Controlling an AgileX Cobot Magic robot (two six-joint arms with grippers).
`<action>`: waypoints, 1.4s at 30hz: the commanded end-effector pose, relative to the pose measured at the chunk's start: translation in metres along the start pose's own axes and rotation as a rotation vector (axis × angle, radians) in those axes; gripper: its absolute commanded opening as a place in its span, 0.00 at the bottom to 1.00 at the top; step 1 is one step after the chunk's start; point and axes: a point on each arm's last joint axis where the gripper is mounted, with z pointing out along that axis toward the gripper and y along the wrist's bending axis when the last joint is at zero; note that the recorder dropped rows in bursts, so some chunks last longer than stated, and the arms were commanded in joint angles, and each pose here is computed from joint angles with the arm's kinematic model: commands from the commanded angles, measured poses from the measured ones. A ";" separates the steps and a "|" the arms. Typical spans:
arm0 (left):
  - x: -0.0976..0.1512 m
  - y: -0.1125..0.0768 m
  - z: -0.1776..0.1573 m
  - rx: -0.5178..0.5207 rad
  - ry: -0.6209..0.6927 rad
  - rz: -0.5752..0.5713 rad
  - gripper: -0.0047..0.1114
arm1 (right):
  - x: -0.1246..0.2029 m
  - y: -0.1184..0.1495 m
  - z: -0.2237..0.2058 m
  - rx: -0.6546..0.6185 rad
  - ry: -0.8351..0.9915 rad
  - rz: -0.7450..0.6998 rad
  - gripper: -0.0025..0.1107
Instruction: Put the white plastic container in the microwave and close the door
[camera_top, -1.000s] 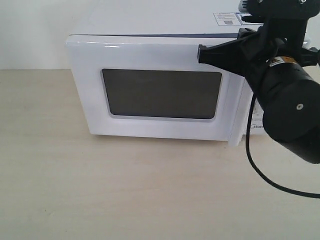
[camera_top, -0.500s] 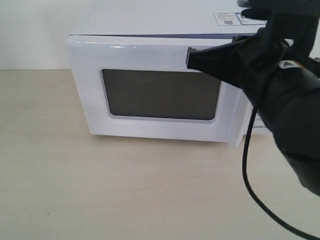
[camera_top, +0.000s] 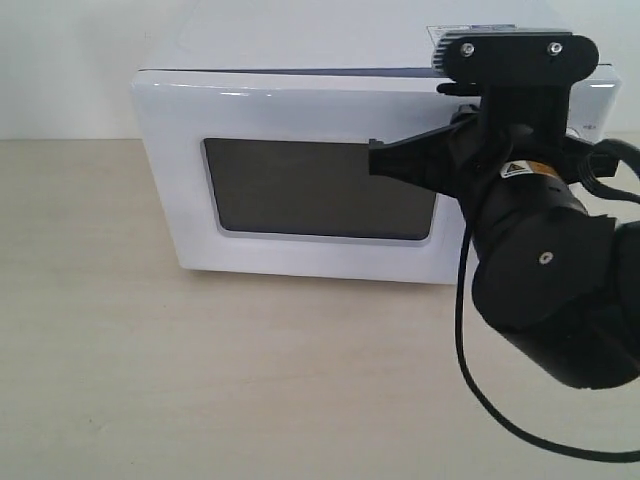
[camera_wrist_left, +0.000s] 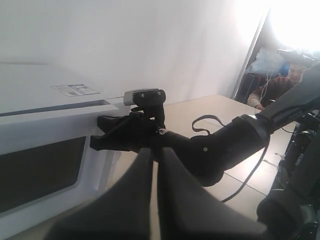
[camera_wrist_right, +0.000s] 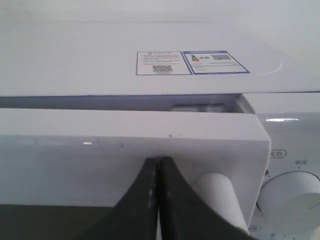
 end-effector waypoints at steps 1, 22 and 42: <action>0.002 0.000 0.000 0.006 0.004 -0.006 0.08 | -0.003 -0.004 0.007 -0.013 -0.035 -0.015 0.02; 0.000 0.001 0.000 -0.009 -0.014 -0.008 0.08 | -0.024 -0.005 0.029 -0.068 -0.053 0.035 0.02; 0.002 0.000 0.000 0.011 0.009 -0.004 0.08 | -0.068 -0.047 -0.038 0.103 0.125 0.031 0.02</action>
